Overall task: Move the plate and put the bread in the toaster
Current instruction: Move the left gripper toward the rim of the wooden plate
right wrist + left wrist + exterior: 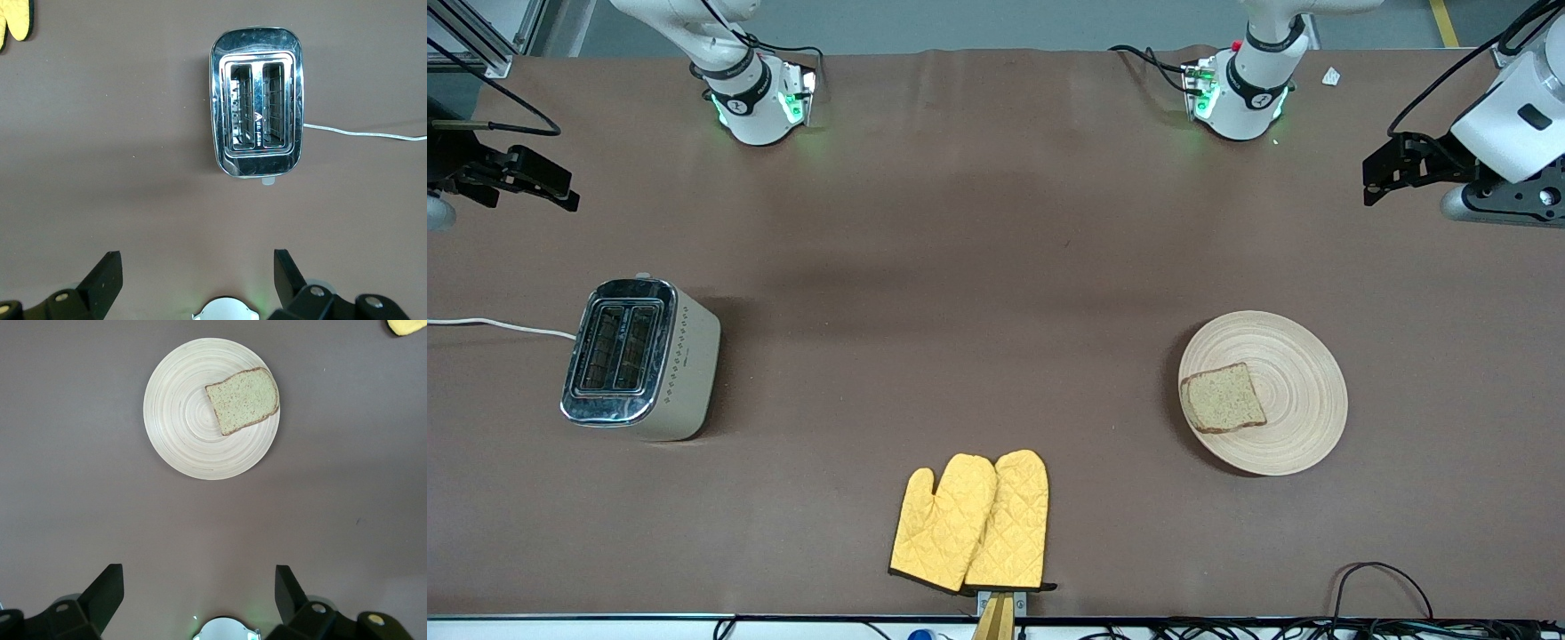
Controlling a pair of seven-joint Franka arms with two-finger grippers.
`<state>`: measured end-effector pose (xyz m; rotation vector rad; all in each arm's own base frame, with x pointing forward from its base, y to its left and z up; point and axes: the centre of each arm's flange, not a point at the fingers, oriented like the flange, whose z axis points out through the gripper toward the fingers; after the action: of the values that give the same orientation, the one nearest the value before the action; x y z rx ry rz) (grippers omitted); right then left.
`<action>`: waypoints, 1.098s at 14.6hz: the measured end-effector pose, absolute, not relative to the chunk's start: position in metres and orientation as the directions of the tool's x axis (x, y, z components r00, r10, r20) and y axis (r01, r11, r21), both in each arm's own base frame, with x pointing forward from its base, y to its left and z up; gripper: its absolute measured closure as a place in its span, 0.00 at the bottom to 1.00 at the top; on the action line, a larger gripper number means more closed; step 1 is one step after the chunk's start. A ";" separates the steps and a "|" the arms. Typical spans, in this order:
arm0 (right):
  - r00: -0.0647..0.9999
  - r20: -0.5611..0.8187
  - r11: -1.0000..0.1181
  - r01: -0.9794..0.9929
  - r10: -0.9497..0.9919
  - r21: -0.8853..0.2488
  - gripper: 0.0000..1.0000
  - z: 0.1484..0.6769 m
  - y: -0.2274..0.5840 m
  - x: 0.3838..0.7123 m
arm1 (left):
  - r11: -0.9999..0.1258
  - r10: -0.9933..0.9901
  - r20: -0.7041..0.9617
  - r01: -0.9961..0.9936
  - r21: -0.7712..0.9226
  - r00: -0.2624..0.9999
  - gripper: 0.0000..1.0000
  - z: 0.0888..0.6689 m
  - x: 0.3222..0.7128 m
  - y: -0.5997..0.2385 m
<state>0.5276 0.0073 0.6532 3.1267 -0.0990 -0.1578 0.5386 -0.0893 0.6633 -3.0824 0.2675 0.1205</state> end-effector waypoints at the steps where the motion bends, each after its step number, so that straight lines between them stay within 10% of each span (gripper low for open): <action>1: 0.993 -0.100 -0.998 -0.063 -0.064 0.013 0.00 0.653 0.007 0.528 | -0.983 -0.176 -0.082 -0.179 -0.038 0.981 0.00 0.663 0.539 -0.088; 9: 0.993 -0.101 -0.998 -0.062 -0.063 0.013 0.00 0.653 0.008 0.528 | -0.998 -0.040 -0.106 -0.034 0.061 0.994 0.00 0.641 0.561 -0.010; 16: 0.993 -0.103 -0.998 -0.062 -0.063 0.013 0.00 0.652 0.008 0.528 | -0.924 0.105 -0.149 0.152 0.352 0.983 0.00 0.470 0.647 0.120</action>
<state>0.5275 0.0079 0.6523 3.1264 -0.0973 -0.1614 0.6468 0.1205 0.4703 -3.4962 -0.2354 0.2280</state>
